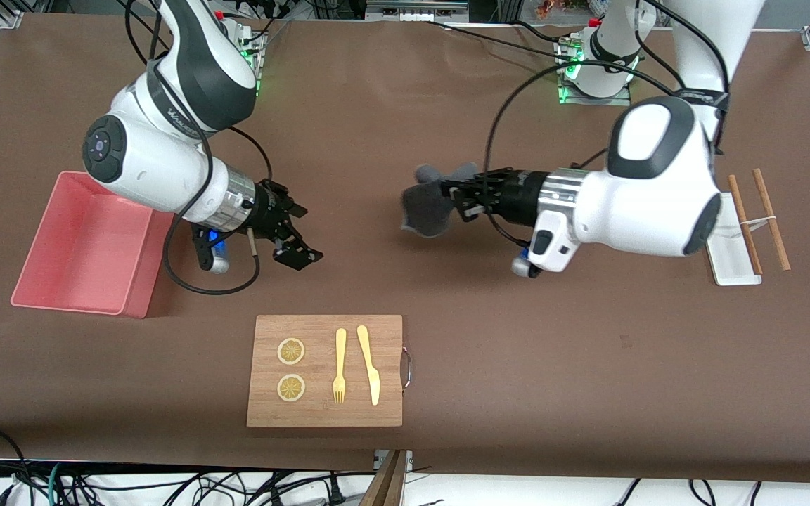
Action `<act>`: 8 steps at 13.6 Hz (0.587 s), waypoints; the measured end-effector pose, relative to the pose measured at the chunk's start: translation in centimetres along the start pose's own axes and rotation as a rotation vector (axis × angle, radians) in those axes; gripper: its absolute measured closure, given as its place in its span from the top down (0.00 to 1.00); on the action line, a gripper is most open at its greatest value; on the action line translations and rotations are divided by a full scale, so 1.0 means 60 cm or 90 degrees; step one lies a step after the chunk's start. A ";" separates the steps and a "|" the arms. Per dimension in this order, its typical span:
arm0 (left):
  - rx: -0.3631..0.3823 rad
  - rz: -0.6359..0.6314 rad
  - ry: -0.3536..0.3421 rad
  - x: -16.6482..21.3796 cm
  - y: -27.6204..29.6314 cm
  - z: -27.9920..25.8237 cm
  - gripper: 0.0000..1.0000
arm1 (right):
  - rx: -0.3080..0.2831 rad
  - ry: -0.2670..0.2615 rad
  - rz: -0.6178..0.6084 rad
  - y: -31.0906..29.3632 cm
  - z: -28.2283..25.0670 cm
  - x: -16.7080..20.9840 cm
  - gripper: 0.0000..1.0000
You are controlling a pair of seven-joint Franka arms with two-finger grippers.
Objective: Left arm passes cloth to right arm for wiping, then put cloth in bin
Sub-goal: 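Carry the cloth with the left gripper while the right gripper approaches, then grasp the cloth with the right gripper from the left gripper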
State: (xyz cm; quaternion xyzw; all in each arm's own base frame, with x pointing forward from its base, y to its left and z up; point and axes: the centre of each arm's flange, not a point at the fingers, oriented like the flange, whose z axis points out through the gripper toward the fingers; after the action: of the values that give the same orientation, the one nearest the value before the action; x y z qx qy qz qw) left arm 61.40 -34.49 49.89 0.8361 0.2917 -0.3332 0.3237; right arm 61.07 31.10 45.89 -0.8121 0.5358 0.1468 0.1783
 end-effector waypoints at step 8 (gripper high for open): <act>-0.069 -0.065 0.047 -0.086 0.065 0.110 0.02 | -0.029 -0.013 0.043 0.009 0.086 -0.086 1.00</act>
State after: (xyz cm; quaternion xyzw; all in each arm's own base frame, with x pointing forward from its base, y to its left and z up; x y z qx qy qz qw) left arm 58.57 -43.21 51.36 0.8130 0.3635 -0.3020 0.3402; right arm 58.35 37.40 43.45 -0.7958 0.5578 0.1733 0.1598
